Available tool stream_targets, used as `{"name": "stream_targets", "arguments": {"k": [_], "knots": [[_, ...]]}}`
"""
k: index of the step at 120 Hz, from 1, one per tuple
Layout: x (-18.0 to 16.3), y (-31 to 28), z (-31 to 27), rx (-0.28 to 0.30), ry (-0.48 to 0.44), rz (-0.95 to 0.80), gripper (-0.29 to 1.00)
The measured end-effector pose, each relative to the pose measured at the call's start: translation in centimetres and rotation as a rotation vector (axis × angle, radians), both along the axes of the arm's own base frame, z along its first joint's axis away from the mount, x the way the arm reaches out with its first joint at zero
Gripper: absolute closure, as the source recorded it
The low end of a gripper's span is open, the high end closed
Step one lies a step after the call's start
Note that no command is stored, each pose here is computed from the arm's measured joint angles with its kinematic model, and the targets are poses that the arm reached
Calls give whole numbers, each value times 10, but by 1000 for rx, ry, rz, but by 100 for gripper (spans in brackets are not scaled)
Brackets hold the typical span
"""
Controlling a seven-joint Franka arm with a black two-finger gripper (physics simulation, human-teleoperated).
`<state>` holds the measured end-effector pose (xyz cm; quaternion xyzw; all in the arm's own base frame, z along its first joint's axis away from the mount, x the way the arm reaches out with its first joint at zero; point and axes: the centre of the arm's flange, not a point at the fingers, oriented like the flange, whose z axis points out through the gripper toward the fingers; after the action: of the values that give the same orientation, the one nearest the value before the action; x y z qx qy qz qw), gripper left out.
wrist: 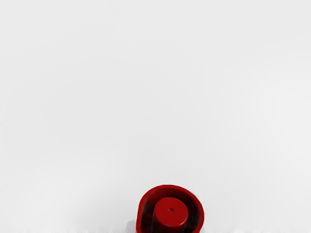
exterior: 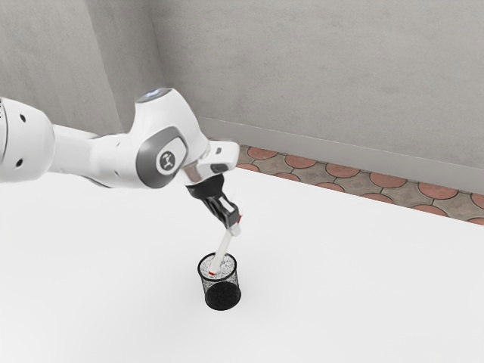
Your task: Put the marker into the pen holder.
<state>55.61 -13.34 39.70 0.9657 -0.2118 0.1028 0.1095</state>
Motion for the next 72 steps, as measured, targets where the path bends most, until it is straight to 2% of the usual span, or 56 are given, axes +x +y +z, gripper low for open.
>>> {"name": "stream_targets", "arguments": {"k": [28, 46, 56, 65, 72], "knots": [[-17, -1, -32, 49, 15, -23, 77], [-16, -1, -27, 42, -6, -34, 44], [1, -3, 13, 51, -87, -62, 30], [33, 3, 98, 87, -185, -83, 22], [54, 44, 154, 112, -201, -29, 17]]}}
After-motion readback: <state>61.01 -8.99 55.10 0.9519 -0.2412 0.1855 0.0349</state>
